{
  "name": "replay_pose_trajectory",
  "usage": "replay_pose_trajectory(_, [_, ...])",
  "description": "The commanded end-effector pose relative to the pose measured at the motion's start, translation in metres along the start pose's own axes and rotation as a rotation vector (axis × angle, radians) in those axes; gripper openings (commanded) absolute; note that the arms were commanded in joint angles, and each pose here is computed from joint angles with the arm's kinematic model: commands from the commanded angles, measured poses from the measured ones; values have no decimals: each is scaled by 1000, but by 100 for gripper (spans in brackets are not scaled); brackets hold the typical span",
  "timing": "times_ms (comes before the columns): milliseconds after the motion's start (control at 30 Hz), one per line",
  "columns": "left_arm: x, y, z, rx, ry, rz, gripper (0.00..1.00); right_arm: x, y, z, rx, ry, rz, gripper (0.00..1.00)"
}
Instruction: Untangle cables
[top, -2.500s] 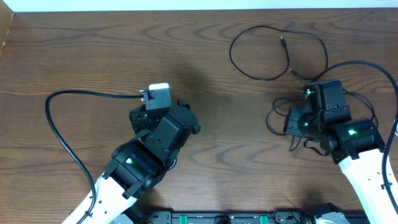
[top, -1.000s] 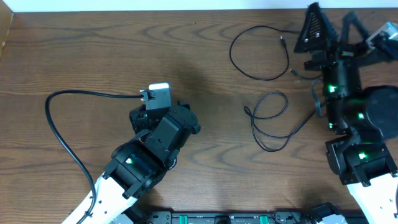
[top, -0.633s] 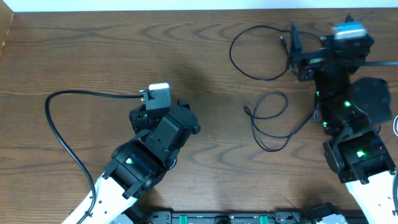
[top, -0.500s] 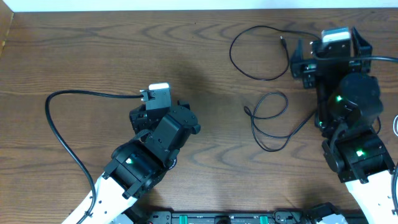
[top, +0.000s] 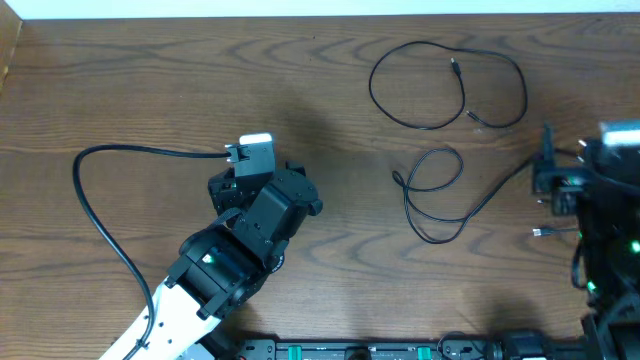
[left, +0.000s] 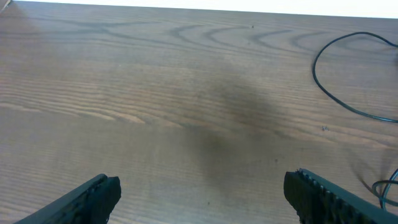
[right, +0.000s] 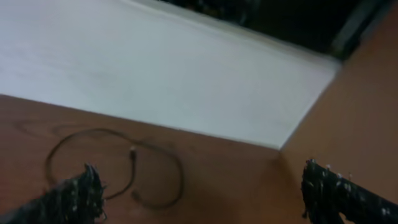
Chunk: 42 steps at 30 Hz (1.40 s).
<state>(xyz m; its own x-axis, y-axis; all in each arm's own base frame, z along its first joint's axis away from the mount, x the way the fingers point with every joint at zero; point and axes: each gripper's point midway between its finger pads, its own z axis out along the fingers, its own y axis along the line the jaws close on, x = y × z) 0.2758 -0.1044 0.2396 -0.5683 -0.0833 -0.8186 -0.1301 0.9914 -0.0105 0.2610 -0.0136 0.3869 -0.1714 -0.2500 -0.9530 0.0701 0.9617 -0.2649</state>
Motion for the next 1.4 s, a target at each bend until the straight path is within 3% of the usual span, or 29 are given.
replay_pose_trajectory(0, [-5, 3, 0, -17, -14, -14, 90, -7, 18, -11, -155, -42, 155, 99])
replay_pose_trajectory(333, [-5, 3, 0, -17, -15, -13, 90, -21, 35, -54, -299, -130, 284, 99])
replay_pose_trajectory(800, [-5, 3, 0, -17, -14, -13, 91, -47, 41, -151, -398, -408, 258, 99])
replay_pose_trajectory(1367, [-5, 3, 0, -17, -14, -13, 90, -65, 6, -251, -287, -702, 261, 99])
